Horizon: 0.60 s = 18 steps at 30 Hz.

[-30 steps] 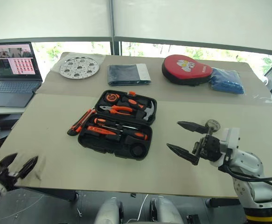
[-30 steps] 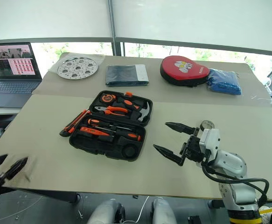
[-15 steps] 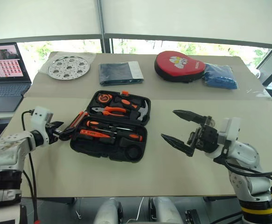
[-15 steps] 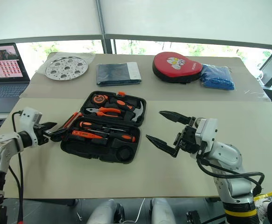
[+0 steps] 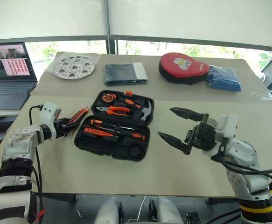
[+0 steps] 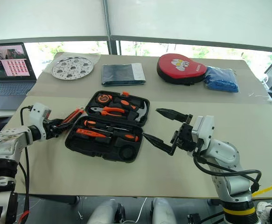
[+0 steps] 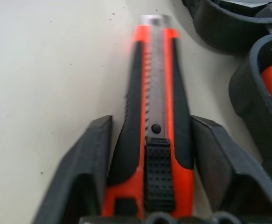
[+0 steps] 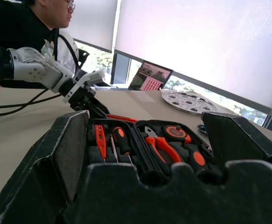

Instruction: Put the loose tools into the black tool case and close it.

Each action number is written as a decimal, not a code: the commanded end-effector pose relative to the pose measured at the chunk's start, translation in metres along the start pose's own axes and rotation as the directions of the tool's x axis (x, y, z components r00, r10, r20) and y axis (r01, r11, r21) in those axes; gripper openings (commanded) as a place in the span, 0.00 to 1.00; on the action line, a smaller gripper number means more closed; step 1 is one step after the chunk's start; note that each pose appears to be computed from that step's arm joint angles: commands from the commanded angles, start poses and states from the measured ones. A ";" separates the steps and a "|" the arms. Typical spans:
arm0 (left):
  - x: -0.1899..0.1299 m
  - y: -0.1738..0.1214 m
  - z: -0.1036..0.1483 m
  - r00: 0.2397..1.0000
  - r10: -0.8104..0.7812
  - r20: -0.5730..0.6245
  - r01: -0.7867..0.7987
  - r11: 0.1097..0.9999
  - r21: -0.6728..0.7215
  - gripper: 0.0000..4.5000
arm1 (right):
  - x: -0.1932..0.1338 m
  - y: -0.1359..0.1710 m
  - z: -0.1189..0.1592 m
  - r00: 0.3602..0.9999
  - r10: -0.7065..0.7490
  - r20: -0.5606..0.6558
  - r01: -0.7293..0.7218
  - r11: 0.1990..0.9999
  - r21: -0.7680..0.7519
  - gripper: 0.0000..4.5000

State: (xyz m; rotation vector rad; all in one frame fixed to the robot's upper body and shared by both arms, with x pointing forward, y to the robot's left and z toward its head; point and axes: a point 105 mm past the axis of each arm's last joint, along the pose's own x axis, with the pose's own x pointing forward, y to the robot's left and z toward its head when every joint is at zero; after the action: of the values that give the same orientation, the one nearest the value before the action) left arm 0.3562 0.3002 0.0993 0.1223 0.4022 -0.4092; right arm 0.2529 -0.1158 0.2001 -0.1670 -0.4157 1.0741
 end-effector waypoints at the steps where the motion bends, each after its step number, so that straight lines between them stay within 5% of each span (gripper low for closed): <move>1: -0.020 0.020 0.007 0.996 0.054 0.071 -0.059 0.996 0.071 0.40 | -0.001 -0.001 0.012 1.000 0.001 0.030 0.000 0.999 -0.037 1.00; 5: -0.039 0.018 0.053 0.962 -0.081 0.262 0.010 0.965 0.260 0.40 | -0.003 0.001 0.013 1.000 0.016 0.020 -0.016 0.999 -0.035 1.00; 7: -0.048 -0.017 0.079 0.897 -0.354 0.267 0.195 0.856 0.479 0.40 | -0.008 0.002 0.014 0.999 0.038 -0.006 -0.038 0.999 -0.038 1.00; 11: -0.048 -0.066 0.069 0.795 -0.606 0.020 0.445 0.606 0.659 0.40 | -0.015 0.003 0.016 0.997 0.064 -0.040 -0.066 0.997 -0.040 1.00; 18: -0.035 -0.115 0.041 0.657 -0.704 -0.268 0.644 0.341 0.684 0.40 | -0.015 0.016 0.015 0.993 0.101 -0.062 -0.103 0.994 -0.023 1.00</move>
State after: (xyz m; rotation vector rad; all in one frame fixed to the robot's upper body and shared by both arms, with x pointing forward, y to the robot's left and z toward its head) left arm 0.2946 0.2032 0.1398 0.6793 0.1752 -1.4174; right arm 0.2355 -0.1259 0.1955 -0.2363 -0.3335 1.1405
